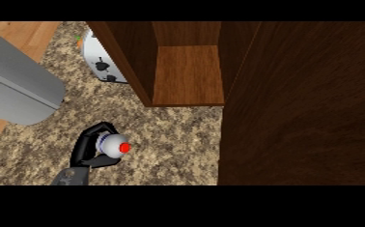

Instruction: Pick up the bottled water, place it into the cabinet and close the cabinet

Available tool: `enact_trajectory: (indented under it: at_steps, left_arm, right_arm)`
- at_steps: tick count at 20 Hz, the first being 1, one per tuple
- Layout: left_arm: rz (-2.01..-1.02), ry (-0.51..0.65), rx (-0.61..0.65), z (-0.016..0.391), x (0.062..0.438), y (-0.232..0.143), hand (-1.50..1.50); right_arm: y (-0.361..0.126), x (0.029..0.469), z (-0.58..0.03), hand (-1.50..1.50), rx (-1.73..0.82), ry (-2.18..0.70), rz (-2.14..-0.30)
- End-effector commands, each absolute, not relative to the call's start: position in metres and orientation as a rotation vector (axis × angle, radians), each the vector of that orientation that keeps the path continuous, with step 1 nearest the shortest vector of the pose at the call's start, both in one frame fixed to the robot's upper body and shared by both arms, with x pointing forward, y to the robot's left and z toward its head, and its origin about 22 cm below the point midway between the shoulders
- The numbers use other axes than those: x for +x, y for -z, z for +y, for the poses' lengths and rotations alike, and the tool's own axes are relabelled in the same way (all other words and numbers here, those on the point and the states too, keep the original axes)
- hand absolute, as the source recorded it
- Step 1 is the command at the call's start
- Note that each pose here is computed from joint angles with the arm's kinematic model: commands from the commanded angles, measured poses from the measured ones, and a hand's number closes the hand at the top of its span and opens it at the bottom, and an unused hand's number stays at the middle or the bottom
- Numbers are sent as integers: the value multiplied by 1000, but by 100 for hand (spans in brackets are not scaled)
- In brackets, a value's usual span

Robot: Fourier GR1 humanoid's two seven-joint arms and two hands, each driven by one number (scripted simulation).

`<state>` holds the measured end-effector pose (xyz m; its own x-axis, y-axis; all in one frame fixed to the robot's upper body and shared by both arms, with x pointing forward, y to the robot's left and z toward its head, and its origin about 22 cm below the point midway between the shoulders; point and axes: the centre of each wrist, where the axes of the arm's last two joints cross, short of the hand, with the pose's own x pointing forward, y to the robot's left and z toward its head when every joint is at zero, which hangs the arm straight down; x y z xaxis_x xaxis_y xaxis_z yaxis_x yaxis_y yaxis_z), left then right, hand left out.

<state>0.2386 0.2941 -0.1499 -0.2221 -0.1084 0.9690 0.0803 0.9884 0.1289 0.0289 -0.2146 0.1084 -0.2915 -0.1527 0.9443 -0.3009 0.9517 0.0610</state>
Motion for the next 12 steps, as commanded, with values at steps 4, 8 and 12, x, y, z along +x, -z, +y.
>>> enact_trajectory:
  at_steps: [4,8,12]
  left_arm:
    - [-1775,93,-166,215,245,155,150]
    - [-1780,100,-197,192,272,126,150]
    - [-1773,57,-209,163,280,104,150]
  right_arm:
    - [-129,31,-216,-150,303,-207,-1921]
    - [-140,26,-215,-150,313,-176,-1910]
    - [-138,23,-220,-150,298,-189,-1899]
